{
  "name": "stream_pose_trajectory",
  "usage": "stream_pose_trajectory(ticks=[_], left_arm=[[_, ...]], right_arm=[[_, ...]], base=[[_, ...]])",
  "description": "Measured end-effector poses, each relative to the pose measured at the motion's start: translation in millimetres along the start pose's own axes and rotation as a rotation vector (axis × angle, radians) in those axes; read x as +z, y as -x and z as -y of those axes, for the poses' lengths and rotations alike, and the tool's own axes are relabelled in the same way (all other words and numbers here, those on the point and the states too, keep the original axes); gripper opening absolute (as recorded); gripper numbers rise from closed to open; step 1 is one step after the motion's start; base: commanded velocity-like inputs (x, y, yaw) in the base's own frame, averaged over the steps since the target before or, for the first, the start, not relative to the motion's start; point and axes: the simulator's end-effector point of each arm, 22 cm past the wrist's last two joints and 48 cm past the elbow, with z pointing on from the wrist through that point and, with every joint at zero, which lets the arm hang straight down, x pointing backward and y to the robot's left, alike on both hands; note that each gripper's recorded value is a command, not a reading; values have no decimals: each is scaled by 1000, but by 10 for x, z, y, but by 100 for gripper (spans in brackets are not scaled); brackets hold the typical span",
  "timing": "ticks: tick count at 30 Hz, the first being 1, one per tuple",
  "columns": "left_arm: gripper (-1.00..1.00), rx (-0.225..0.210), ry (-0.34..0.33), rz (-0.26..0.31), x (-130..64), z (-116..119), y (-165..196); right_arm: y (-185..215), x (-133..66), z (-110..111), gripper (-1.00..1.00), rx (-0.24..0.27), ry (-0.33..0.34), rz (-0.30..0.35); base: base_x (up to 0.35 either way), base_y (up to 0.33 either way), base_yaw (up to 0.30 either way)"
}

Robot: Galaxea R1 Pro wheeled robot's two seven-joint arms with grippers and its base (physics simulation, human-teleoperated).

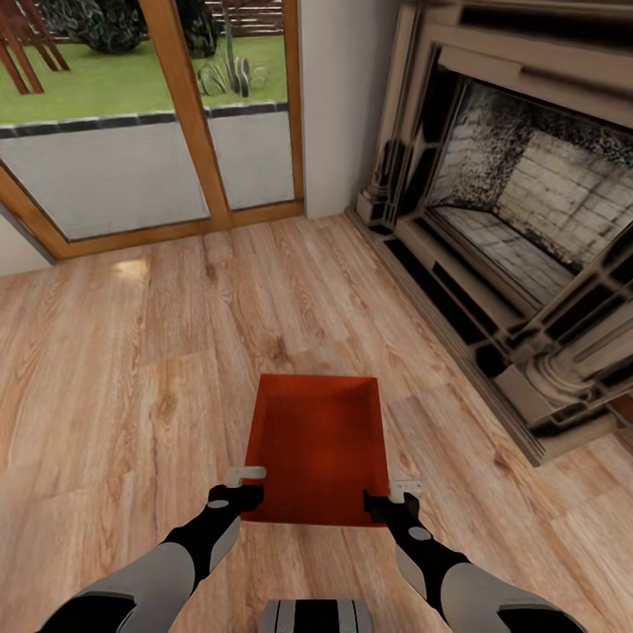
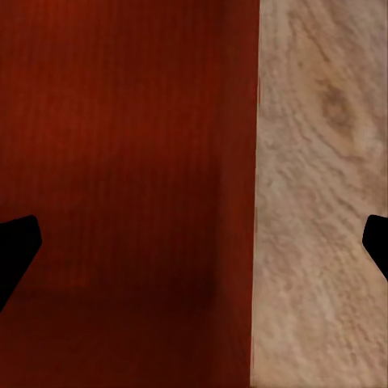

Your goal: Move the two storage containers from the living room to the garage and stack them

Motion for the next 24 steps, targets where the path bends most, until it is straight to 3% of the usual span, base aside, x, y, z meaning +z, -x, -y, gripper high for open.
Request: stream_pose_trajectory(ticks=[6,24], left_arm=[[100,-2,0,0,18,1,-13],[100,-4,0,-1,91,5,-66]], right_arm=[[-14,20,92,100,23,-23,-1],[-76,84,81,100,30,-19,-1]], base=[[0,0,0],[0,0,0]])
